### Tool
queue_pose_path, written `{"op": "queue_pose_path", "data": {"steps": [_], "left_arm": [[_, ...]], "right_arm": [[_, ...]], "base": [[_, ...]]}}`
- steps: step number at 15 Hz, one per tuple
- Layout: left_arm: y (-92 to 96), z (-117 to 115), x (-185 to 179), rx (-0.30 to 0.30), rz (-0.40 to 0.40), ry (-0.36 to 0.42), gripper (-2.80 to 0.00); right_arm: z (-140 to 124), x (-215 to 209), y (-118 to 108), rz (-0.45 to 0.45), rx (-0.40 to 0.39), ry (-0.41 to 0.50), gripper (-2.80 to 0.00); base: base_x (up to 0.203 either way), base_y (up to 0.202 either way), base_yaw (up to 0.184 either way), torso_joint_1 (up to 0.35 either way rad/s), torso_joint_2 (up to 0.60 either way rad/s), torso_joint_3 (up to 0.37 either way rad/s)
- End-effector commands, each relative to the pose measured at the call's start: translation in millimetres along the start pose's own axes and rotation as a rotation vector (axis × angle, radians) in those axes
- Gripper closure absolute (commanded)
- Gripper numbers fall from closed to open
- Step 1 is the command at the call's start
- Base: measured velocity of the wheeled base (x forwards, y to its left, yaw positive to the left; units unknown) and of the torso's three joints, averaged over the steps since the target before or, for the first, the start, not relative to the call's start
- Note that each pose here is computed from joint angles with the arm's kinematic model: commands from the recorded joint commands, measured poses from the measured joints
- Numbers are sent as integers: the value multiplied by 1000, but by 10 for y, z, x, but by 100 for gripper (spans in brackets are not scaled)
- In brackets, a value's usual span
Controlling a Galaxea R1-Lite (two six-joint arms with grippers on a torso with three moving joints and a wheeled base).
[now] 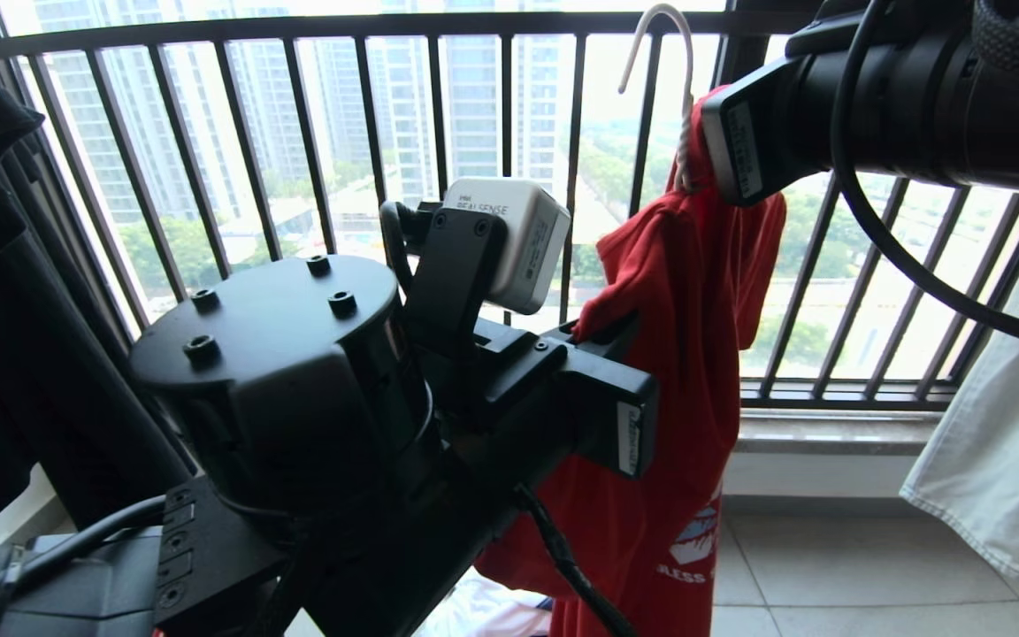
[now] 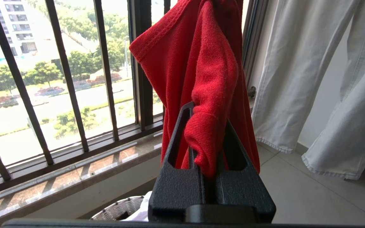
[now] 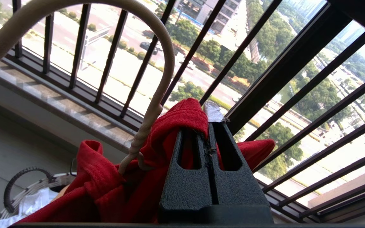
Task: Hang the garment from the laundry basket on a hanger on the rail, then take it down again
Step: Hang the clothes on the clothes rack
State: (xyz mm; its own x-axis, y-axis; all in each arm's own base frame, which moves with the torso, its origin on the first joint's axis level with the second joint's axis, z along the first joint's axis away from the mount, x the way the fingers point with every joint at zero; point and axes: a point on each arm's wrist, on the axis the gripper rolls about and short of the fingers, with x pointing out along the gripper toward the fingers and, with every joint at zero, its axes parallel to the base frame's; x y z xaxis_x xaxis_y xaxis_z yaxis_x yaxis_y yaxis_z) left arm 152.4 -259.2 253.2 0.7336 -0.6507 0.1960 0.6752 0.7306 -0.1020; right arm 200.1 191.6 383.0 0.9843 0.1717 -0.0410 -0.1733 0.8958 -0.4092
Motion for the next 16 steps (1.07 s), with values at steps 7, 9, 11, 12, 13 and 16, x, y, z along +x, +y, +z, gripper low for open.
{"op": "queue_pose_path", "data": {"steps": [7,9,11,12,13,16], "left_arm": [[-42,49,-85,14,-21,-44,0],[-44,33,-76,16,-21,-40,0],[-46,31,-73,16,-21,-39,0],[-46,31,-72,15,-21,-39,0],[-46,26,-69,15,-19,-38,0],[-43,46,-76,15,-19,-44,0]], "right_arm": [[17,72,7,-14,-1,2,-280],[24,59,-6,-16,2,-2,-280],[24,44,-12,-14,2,-2,-280],[24,30,-23,-15,3,-3,-280],[23,8,-40,-15,3,-4,-280],[-17,-38,-65,-10,-6,8,-280]], "base": [[0,0,0,0,0,0],[0,0,0,0,0,0],[0,0,0,0,0,0],[0,0,0,0,0,0],[0,0,0,0,0,0],[0,0,0,0,0,0]]}}
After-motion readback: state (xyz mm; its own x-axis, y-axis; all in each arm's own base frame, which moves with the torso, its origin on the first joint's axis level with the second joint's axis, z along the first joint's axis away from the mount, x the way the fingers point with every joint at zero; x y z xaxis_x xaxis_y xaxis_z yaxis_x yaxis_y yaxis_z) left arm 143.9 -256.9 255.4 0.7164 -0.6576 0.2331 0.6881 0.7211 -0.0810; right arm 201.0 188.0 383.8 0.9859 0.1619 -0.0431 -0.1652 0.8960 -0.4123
